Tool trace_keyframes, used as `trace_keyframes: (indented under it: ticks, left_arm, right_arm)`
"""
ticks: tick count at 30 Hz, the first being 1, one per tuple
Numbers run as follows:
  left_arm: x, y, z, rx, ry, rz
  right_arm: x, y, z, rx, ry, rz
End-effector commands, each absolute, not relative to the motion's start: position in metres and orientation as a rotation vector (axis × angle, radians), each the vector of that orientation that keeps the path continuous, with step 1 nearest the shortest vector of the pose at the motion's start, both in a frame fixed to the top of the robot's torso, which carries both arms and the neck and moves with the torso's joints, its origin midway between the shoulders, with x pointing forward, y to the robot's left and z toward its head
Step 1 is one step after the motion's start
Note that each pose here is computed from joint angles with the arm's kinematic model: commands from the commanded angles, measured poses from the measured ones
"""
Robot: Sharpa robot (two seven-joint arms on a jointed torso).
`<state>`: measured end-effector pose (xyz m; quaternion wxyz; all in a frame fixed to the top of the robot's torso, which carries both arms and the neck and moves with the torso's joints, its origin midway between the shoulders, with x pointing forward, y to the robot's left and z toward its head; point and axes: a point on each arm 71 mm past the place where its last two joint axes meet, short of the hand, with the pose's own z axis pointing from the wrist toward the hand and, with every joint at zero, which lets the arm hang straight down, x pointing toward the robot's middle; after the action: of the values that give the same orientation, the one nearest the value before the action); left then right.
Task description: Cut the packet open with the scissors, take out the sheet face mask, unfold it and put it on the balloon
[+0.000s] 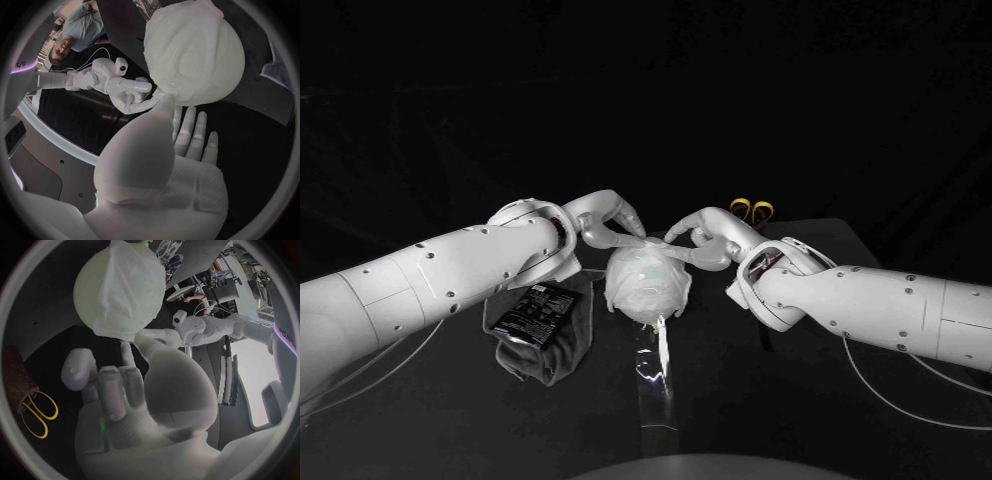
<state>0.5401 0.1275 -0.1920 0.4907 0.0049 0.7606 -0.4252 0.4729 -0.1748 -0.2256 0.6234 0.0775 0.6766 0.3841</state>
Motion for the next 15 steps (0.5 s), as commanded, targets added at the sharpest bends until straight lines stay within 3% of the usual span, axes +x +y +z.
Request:
trace_keyframes:
  ticks: [1,15]
  left_arm:
    - [0.5383,0.1254,-0.1906,0.056,1.853,-1.031]
    - [0.5379,0.1275,-0.1897,0.060,1.842,-1.022]
  right_arm:
    - [0.4728,-0.1724,-0.2271,0.153,1.574,0.880]
    - [0.4749,-0.1671,-0.2277,0.138,1.569,0.881]
